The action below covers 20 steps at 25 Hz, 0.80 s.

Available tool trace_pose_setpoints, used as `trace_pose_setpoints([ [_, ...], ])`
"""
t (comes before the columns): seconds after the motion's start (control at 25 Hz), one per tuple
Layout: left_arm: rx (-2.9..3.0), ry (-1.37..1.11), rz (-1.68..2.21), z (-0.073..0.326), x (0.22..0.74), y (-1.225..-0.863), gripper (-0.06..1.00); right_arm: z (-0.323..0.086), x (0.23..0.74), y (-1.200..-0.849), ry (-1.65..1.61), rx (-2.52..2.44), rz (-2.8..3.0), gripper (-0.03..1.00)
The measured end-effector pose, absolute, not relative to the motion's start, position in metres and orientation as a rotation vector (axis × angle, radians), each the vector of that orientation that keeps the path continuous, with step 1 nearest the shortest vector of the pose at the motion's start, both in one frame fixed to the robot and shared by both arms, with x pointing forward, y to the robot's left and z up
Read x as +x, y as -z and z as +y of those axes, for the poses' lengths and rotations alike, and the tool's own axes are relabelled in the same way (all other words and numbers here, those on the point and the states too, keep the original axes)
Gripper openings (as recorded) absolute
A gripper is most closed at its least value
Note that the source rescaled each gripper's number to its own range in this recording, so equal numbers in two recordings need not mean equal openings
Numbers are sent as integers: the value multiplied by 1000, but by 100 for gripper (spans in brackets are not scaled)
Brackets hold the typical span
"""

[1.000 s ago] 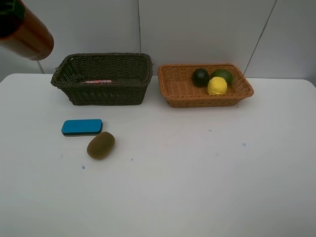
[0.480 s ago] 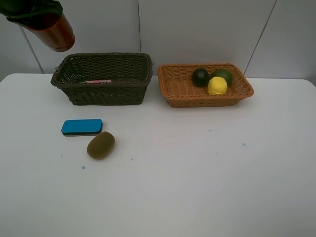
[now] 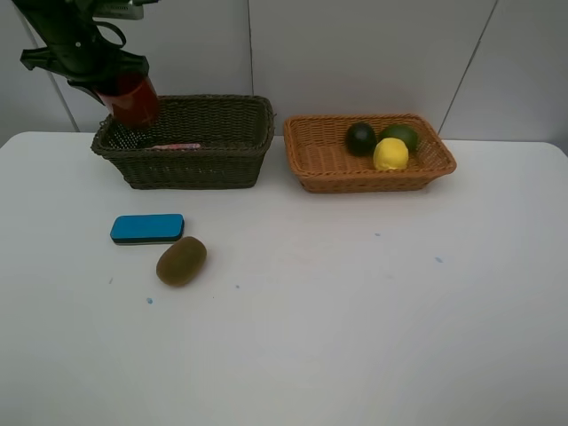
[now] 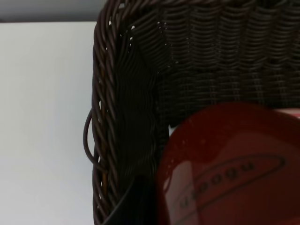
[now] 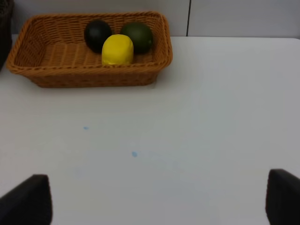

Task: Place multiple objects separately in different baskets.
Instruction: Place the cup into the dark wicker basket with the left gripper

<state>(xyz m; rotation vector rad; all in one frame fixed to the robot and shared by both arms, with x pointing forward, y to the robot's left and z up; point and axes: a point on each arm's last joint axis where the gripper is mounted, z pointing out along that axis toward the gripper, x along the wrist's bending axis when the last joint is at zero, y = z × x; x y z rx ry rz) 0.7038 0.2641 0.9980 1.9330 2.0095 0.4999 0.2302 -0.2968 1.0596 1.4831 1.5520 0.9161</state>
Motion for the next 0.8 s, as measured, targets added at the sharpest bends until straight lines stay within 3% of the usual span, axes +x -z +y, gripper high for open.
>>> trace_pose_setpoints([
  [0.52,1958,-429,2079,262,725,-929,0,-297,230,-1060,-916,1483,1552,100],
  [0.8,1945,-443,2063,261,729,-923,0,-297,230,-1060,-916,1483,1552,100],
])
